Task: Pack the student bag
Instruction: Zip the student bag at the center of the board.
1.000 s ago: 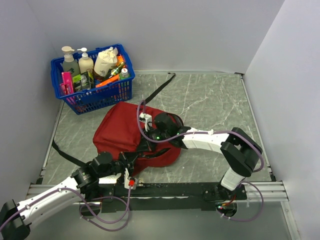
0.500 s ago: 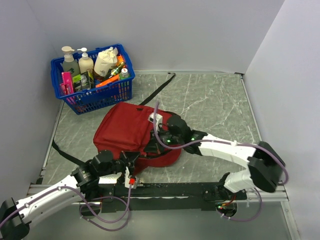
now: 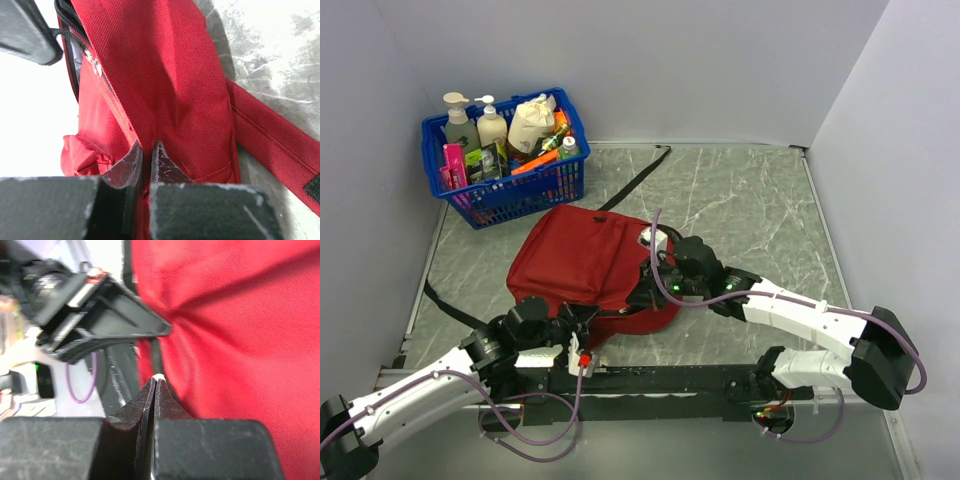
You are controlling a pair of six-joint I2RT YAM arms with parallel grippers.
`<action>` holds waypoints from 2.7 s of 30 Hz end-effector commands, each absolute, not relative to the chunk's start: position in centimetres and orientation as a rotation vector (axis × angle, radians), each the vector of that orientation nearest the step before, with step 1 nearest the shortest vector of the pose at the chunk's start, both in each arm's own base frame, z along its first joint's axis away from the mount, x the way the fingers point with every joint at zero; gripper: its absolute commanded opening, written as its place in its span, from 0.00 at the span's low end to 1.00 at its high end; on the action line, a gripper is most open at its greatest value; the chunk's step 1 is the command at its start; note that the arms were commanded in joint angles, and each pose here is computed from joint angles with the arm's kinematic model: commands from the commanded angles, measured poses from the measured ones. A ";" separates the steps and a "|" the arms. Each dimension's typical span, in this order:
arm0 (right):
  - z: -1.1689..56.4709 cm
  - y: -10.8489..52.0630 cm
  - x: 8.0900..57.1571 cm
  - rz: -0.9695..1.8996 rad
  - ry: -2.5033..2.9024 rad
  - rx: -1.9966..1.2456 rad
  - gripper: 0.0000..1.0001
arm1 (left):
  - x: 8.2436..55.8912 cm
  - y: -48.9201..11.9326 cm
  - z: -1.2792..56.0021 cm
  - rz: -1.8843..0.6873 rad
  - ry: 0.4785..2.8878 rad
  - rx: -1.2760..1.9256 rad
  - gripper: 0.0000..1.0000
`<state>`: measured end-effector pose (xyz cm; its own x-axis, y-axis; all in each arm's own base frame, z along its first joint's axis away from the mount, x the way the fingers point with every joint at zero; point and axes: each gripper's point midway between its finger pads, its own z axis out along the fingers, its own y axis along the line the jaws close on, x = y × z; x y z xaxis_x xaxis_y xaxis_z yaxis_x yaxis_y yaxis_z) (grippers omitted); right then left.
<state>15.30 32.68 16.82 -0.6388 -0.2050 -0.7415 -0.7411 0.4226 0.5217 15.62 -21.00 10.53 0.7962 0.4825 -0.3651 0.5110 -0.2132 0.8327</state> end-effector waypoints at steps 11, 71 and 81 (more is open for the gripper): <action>18.6 23.5 22.3 0.675 2.121 -0.461 0.00 | 15.2 -20.1 10.5 -0.013 0.761 1.920 0.01; 19.9 26.0 20.0 0.925 2.052 -0.534 0.00 | 12.2 -35.1 16.1 -0.817 1.178 1.457 0.11; 16.5 20.6 28.4 0.586 2.185 -0.291 0.00 | 6.5 -35.9 16.9 -0.929 0.953 1.710 0.01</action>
<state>23.77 22.52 14.13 -0.6912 -0.0897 -0.7171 -0.4752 0.8039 0.3575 11.05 -34.45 14.07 0.3314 0.3183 -0.8882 0.9419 -0.0580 0.3307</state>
